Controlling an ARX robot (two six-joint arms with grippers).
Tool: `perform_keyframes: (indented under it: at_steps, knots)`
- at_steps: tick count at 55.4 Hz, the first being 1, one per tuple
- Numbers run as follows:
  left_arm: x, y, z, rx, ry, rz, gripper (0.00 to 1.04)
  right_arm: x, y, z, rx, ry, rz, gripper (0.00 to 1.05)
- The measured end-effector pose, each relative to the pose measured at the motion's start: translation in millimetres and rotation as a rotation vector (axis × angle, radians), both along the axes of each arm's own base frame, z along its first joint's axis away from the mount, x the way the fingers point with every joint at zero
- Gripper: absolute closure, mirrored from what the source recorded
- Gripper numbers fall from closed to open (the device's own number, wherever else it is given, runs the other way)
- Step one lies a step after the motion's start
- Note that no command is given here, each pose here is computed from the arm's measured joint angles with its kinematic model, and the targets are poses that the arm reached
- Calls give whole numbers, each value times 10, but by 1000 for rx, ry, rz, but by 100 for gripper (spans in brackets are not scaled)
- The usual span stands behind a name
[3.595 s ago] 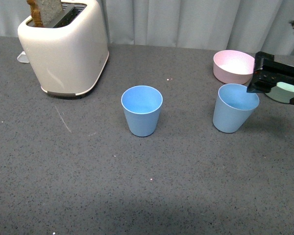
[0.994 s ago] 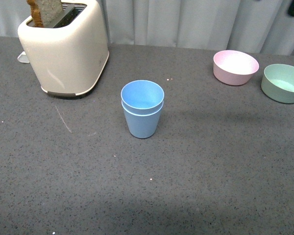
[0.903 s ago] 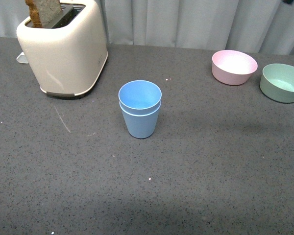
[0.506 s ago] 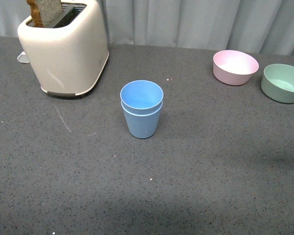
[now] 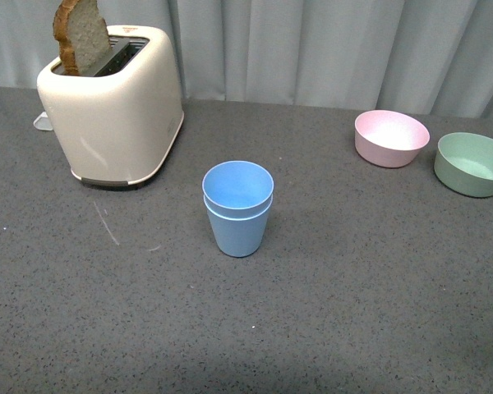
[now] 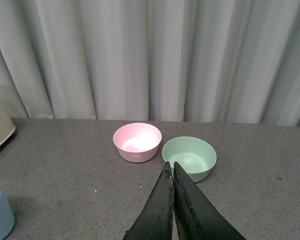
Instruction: Stack blue cups with both arms
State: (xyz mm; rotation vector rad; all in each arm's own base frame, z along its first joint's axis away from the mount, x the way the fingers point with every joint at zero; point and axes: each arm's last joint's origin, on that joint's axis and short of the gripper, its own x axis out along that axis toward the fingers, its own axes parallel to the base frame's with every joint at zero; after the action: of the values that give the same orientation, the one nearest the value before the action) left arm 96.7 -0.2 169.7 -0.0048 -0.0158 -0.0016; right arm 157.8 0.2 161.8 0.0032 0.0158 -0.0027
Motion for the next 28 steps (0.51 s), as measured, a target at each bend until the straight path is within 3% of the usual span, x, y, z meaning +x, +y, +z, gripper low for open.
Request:
perform_keyframes:
  at_steps: [28]
  knots:
    - [0,0,0,0,0,0,7,-277,0,36,0,-12,3,104]
